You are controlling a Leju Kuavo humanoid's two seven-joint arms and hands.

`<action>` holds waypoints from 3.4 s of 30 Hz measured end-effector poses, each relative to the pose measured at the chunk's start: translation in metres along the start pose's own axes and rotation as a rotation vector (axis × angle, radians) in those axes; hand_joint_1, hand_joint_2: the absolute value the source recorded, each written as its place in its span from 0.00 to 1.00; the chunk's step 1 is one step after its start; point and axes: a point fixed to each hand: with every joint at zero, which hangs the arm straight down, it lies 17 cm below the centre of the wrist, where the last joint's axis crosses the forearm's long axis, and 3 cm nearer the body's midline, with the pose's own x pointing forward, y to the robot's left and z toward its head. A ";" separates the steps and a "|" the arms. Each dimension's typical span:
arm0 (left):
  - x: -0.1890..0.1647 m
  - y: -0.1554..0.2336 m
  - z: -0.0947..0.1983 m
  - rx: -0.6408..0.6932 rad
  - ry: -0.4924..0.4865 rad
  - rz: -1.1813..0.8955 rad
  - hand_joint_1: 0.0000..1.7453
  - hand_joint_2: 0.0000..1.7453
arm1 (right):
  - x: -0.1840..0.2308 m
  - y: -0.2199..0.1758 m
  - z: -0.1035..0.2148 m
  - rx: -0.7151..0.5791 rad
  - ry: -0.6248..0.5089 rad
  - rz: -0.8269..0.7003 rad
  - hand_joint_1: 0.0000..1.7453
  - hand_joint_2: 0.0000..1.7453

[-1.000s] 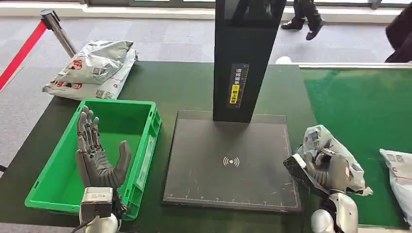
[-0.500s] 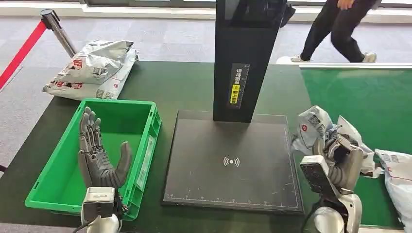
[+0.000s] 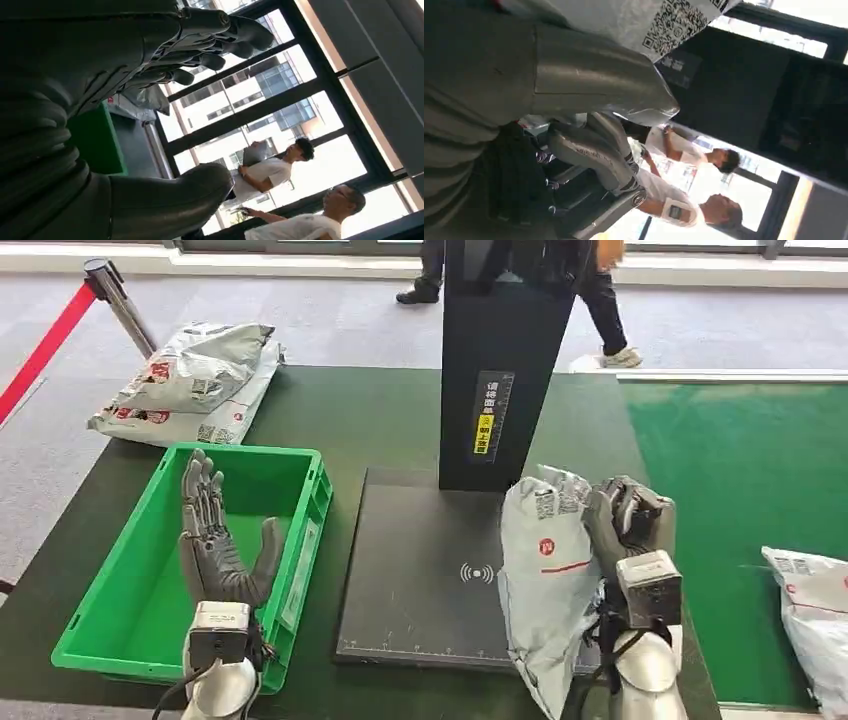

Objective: Moved the parcel from conveyor to table for the left to box.

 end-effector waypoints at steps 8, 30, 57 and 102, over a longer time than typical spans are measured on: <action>-0.005 0.001 0.004 -0.001 0.015 -0.015 0.00 1.00 | -0.041 0.043 0.005 0.113 0.113 -0.034 1.00 1.00; -0.003 -0.005 0.012 -0.037 0.029 -0.051 0.00 0.00 | -0.097 0.054 0.043 0.103 0.252 0.062 0.00 0.00; -0.005 -0.191 0.079 -0.889 -0.143 -0.325 0.00 1.00 | 0.104 -0.039 0.028 -0.133 -0.272 -0.106 0.00 1.00; -0.053 -0.229 0.131 -1.094 -0.203 -0.371 1.00 1.00 | 0.115 -0.053 0.030 -0.143 -0.273 -0.118 0.00 1.00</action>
